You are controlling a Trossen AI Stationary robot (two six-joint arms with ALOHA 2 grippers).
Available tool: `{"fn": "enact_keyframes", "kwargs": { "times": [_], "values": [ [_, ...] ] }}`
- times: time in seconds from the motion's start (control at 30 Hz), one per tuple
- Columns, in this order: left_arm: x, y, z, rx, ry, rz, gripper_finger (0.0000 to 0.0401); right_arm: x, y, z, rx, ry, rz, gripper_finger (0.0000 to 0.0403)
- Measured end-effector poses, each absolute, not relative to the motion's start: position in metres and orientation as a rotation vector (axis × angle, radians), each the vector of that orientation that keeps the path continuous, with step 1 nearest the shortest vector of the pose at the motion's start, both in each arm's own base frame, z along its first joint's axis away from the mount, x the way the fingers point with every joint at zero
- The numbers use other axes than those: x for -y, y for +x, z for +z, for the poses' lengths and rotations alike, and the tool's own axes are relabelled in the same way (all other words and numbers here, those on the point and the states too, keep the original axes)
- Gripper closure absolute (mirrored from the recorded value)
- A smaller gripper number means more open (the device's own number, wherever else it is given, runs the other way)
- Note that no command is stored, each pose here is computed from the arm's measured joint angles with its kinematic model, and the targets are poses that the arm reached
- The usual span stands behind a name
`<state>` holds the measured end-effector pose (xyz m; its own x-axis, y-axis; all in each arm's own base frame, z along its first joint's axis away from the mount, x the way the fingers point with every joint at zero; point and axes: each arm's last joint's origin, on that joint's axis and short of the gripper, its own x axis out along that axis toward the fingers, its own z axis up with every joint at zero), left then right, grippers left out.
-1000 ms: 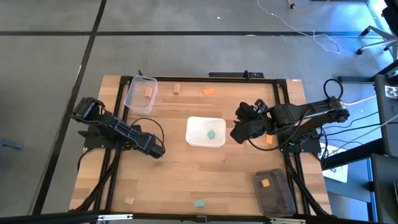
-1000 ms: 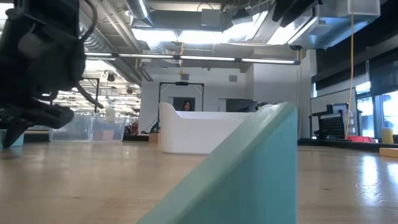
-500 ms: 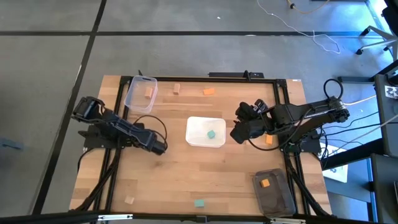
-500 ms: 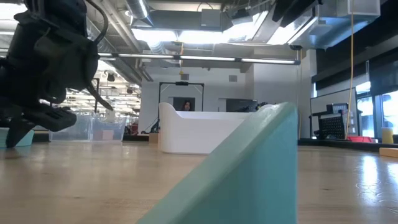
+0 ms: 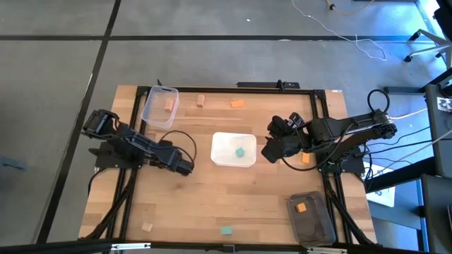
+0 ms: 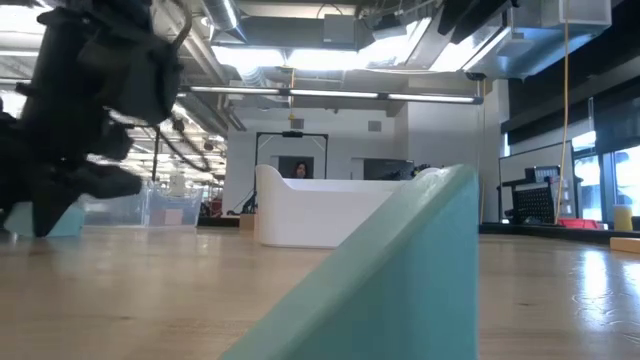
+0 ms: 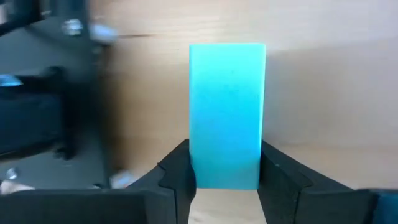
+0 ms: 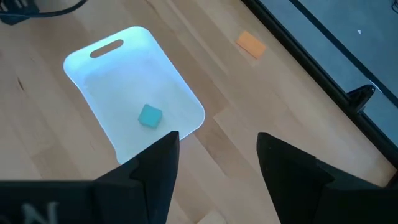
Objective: Sort & place blocks by color
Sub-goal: Put the top light blue block into the white bin
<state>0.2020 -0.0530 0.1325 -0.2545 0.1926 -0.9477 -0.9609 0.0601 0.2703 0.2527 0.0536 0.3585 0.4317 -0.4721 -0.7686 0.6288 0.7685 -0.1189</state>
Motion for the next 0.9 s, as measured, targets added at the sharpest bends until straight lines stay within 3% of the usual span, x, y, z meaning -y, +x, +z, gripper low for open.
{"fn": "enact_keyframes", "kwargs": {
  "times": [0.57,0.9],
  "values": [
    [0.068,0.279,0.228,-1.248,-0.613,0.751,0.0273,-0.054,0.251,0.357,-0.931,0.201,-0.674,0.0187],
    [0.032,0.312,0.291,-1.12,-0.435,0.484,0.0273,-0.058,0.25,0.356,-0.999,0.176,-0.565,0.0187]
  ]
}}
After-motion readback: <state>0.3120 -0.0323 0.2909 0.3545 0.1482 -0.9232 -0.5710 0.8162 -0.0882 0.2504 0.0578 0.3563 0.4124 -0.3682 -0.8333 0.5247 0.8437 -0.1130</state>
